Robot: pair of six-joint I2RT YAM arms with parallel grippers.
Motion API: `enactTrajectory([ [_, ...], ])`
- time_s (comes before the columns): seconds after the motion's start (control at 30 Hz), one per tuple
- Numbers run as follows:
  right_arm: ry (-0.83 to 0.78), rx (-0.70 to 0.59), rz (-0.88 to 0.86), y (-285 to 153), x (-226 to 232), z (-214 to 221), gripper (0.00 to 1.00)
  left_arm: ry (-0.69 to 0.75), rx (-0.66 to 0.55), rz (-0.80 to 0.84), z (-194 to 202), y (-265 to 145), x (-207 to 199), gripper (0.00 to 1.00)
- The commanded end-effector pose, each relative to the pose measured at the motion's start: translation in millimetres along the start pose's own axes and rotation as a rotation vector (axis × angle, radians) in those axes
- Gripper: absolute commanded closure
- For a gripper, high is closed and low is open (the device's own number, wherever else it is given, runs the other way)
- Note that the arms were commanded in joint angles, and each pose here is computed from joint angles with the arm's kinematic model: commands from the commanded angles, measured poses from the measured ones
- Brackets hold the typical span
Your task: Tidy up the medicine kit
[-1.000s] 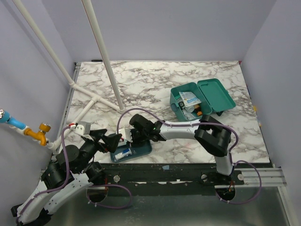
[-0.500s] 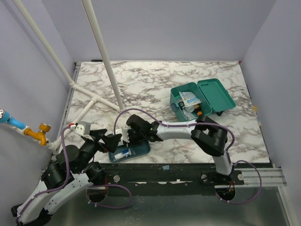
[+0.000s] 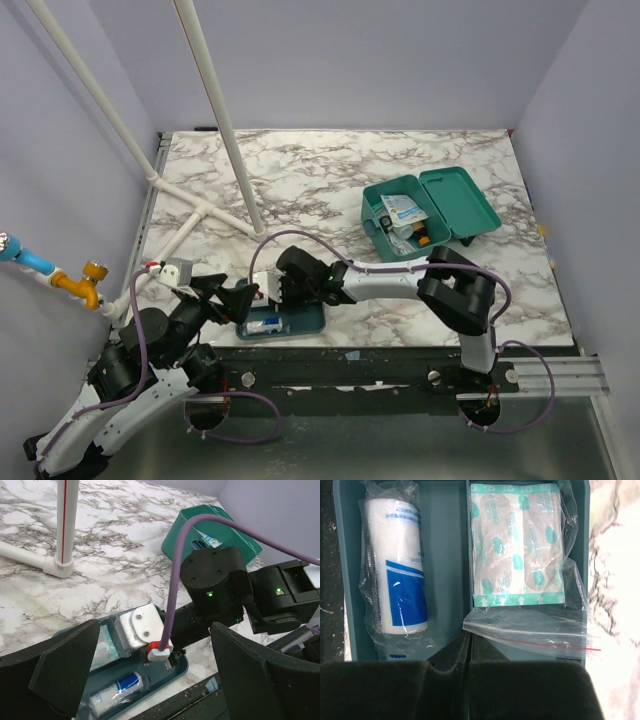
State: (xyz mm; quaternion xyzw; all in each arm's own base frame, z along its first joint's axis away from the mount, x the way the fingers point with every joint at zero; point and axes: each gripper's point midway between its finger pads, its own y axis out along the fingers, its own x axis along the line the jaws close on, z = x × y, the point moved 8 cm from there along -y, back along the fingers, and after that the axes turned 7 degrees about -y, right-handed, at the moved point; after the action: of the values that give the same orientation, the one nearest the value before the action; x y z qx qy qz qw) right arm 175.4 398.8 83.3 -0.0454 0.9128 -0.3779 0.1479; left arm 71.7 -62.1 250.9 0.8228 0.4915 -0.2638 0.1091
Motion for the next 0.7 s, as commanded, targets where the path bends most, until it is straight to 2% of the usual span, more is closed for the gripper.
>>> enactTrajectory([
  [0.0,0.066,-0.009,0.095,-25,0,-10,0.99,-0.038,-0.074,0.010,-7,-9,4,0.04],
  [0.37,0.263,0.000,0.240,-71,6,-14,0.99,-0.052,-0.097,0.005,-8,-11,6,0.04],
  [0.67,0.424,0.075,0.417,-118,-15,-34,0.99,-0.048,-0.086,-0.001,-7,-10,6,0.04],
])
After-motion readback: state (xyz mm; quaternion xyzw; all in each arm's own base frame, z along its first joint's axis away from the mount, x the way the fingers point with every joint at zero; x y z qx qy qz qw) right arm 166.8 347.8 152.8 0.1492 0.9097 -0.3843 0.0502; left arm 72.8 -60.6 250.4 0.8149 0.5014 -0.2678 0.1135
